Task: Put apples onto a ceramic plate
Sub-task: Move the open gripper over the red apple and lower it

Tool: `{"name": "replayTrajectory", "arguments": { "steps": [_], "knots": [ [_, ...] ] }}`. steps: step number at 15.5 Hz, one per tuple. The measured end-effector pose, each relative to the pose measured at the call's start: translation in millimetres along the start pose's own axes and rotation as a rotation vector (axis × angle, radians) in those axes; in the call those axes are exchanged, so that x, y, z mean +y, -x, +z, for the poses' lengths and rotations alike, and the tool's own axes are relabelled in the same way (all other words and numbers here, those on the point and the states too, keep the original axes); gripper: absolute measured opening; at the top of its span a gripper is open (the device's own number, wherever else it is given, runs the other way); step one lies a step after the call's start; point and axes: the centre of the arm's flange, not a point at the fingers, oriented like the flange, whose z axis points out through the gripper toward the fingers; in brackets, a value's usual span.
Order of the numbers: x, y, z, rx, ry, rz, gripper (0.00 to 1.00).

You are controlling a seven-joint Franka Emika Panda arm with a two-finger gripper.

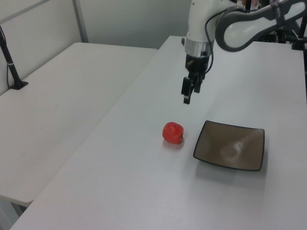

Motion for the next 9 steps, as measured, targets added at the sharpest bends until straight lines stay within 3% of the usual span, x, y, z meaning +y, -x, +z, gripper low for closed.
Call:
{"name": "replayTrajectory", "arguments": {
  "steps": [3,9],
  "knots": [
    [-21.2,-8.3,26.6,0.019,-0.008,0.028,1.0],
    [-43.7,-17.3,62.6,0.014,0.032,0.04,1.0]
  ]
}}
